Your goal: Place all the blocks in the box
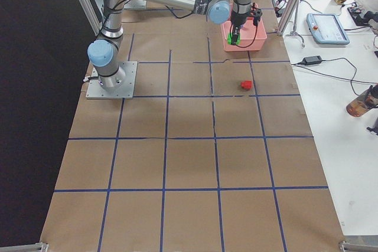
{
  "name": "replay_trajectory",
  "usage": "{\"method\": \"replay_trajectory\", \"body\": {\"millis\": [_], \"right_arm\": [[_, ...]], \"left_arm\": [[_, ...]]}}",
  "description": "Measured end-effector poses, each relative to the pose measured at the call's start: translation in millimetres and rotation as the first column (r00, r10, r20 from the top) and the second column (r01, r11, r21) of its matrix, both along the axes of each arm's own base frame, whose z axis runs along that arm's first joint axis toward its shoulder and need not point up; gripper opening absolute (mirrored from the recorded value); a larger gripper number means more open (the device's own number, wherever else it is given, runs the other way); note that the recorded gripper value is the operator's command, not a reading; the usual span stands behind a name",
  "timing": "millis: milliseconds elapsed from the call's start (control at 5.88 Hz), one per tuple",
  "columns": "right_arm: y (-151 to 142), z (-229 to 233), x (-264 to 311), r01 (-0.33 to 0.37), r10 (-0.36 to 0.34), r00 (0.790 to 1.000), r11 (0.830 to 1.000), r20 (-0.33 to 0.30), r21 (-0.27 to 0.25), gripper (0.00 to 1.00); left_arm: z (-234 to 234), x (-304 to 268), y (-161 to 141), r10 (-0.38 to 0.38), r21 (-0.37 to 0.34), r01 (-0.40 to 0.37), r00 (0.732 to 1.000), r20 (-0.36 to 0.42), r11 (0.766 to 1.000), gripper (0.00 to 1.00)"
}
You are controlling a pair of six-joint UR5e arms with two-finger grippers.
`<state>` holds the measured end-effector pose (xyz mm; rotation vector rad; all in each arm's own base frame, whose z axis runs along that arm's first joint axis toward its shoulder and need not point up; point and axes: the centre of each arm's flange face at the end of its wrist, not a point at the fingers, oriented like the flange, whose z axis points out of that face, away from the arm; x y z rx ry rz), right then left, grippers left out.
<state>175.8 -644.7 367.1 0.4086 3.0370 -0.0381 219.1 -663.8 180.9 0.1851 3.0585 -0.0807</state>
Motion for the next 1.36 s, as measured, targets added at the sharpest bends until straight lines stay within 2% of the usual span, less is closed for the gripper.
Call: {"method": "replay_trajectory", "body": {"millis": [170,340,511,681,1021,1191,1362], "right_arm": [[-6,-30,50,-0.003,0.004,0.999,1.0,0.037,-0.015,0.39],[-20,-73,74,-0.019,0.021,0.998,0.999,0.053,-0.038,0.39],[-33,-100,83,-0.028,0.032,0.998,0.997,0.061,-0.07,0.6],[-42,-101,86,-0.029,0.036,0.997,0.994,0.066,-0.102,0.99],[-50,-75,76,-0.004,0.014,0.997,0.991,0.07,-0.136,1.0],[-47,-54,62,0.017,-0.008,0.998,0.991,0.07,-0.131,1.0],[-43,-32,39,0.042,-0.035,0.997,0.992,0.068,-0.117,1.0]], "left_arm": [[15,-6,-4,0.001,-0.003,-0.001,1.0,-0.022,1.0,0.0],[40,-27,-9,0.006,-0.034,-0.008,0.998,-0.066,0.999,0.0],[69,-68,-18,0.028,-0.072,-0.035,0.994,-0.107,0.997,0.0],[100,-133,-34,0.088,-0.112,-0.103,0.987,-0.136,0.988,0.0],[138,-282,-57,0.197,-0.162,-0.232,0.958,-0.207,0.959,0.0],[148,-347,-55,0.205,-0.184,-0.256,0.944,-0.257,0.949,0.0],[145,-401,-49,0.184,-0.19,-0.253,0.929,-0.321,0.949,0.01]]}}
